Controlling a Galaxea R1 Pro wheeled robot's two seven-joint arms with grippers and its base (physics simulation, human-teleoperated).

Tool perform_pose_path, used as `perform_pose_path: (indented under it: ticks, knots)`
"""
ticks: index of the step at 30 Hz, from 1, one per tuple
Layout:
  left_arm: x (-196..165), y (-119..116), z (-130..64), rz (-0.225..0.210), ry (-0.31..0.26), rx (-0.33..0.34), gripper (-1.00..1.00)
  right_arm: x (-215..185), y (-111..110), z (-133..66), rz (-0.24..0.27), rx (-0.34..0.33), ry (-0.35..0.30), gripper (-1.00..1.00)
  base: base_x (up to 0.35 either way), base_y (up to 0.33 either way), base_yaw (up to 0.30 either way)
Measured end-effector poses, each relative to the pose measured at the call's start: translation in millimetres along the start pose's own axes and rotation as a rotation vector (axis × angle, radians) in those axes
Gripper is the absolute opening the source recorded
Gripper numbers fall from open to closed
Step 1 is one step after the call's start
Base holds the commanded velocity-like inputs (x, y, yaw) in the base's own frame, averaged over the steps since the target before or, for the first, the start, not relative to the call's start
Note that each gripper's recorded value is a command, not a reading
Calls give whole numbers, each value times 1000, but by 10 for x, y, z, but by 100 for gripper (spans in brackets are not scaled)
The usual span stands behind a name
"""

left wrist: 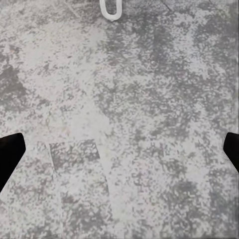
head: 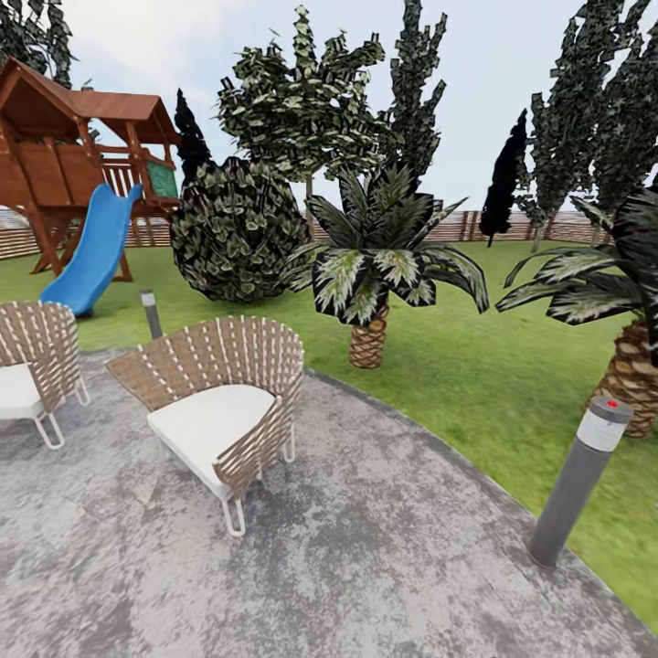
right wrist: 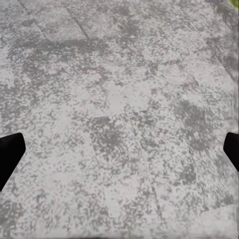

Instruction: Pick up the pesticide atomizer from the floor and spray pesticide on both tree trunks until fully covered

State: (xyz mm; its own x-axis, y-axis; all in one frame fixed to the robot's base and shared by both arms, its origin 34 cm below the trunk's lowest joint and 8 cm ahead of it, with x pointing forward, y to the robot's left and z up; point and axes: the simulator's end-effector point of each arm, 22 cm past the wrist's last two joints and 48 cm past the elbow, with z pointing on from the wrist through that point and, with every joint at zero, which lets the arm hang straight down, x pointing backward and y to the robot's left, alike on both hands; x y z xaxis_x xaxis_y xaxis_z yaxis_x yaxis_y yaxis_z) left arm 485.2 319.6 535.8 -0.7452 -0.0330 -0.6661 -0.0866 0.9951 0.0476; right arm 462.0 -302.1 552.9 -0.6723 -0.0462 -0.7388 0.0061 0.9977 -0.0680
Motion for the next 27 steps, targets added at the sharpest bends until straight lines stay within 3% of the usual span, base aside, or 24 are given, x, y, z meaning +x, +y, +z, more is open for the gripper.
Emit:
perform_pose_path:
  ticks: [27]
  knots:
    - [103,0,7,2,22,0,100,71,3,2,-1,-1,17,100,0,0,-266]
